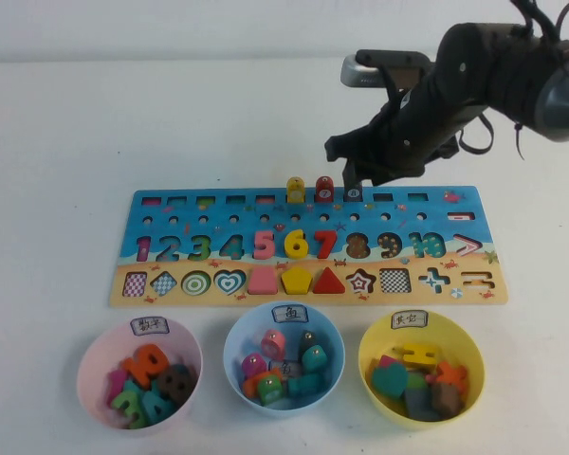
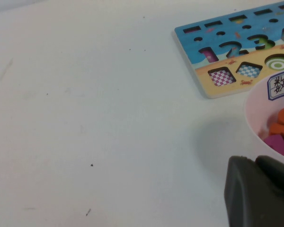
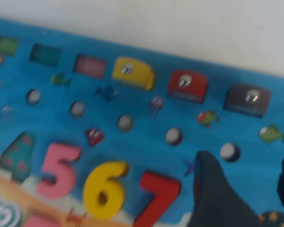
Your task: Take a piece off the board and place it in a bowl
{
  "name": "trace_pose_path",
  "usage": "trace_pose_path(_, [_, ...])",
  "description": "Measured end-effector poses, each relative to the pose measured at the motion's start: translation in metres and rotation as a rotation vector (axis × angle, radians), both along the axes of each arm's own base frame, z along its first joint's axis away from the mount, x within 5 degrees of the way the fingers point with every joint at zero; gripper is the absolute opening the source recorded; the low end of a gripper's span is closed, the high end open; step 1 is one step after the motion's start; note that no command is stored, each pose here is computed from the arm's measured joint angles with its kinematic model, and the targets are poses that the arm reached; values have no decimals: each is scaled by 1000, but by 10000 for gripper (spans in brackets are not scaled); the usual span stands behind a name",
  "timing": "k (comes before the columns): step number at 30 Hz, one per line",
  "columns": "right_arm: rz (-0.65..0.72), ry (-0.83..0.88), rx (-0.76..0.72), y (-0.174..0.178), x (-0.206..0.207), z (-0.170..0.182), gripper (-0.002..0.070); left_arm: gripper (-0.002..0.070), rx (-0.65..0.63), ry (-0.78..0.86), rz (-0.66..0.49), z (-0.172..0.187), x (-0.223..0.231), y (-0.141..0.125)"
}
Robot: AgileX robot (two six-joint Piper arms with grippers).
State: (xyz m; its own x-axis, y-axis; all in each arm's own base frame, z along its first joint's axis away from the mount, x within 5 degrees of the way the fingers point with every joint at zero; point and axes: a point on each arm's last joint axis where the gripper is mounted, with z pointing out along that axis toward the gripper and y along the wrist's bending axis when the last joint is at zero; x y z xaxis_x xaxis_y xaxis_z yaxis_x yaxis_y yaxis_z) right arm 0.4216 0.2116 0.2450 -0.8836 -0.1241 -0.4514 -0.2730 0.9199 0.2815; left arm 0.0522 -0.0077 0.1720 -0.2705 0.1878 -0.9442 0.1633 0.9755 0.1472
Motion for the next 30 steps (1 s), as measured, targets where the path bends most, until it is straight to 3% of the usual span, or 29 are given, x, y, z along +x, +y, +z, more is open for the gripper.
trace_pose_path(8, [-49,-31,-41,6,27,-17,280,-1,0,0,0,0,0,0])
trace_pose_path(30, [-55,-30,-50,12,42,-40,281,-1,0,0,0,0,0,0])
